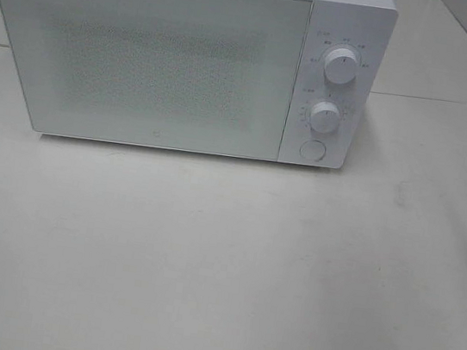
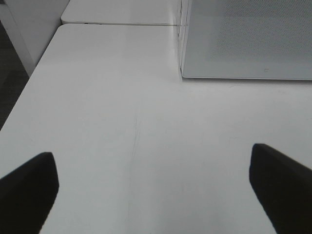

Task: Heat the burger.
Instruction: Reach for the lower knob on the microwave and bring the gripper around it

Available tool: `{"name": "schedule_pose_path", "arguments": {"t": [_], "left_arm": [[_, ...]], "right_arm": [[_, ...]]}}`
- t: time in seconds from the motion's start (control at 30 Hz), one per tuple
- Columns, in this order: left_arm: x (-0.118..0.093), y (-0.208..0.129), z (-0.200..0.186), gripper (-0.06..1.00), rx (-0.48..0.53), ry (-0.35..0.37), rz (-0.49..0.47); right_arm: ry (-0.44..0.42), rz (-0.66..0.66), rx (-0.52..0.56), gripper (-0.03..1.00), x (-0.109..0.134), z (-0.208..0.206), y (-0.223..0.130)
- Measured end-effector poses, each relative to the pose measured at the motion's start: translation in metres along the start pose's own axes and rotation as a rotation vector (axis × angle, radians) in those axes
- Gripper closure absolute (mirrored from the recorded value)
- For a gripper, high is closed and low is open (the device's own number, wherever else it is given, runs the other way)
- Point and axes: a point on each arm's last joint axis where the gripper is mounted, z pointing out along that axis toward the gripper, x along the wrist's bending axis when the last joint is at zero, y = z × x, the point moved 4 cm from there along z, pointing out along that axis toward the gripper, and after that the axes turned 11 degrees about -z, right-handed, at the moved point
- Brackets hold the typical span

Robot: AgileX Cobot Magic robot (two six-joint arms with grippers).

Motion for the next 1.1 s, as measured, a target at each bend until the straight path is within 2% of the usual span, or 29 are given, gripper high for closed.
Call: {"name": "schedule_pose_path", "arguments": {"t": [0.27, 0.43, 0.67, 0.97, 1.1], "left_arm": [[0.0, 0.0, 0.0, -0.04, 0.0, 0.0, 0.0], [0.0, 0.0, 0.0, -0.04, 0.0, 0.0, 0.0], [0.0, 0.0, 0.0, -0.04, 0.0, 0.0, 0.0], [0.0, 0.0, 0.0, -0.04, 0.0, 0.0, 0.0], [0.0, 0.0, 0.0, -0.04, 0.0, 0.0, 0.0]], "right_arm": [[-0.002, 0.071, -0.138, 0.18, 0.006, 0.028, -0.014], [-0.015, 0.047, -0.177, 0.18, 0.015, 0.038, -0.021], [-0.055, -0.055, -0.205, 0.19, 0.049, 0.055, -0.03], [-0.121, -0.061, -0.244, 0.19, 0.088, 0.059, -0.041], [-0.123, -0.074, -0.233, 0.2, 0.1, 0.059, -0.048]]}}
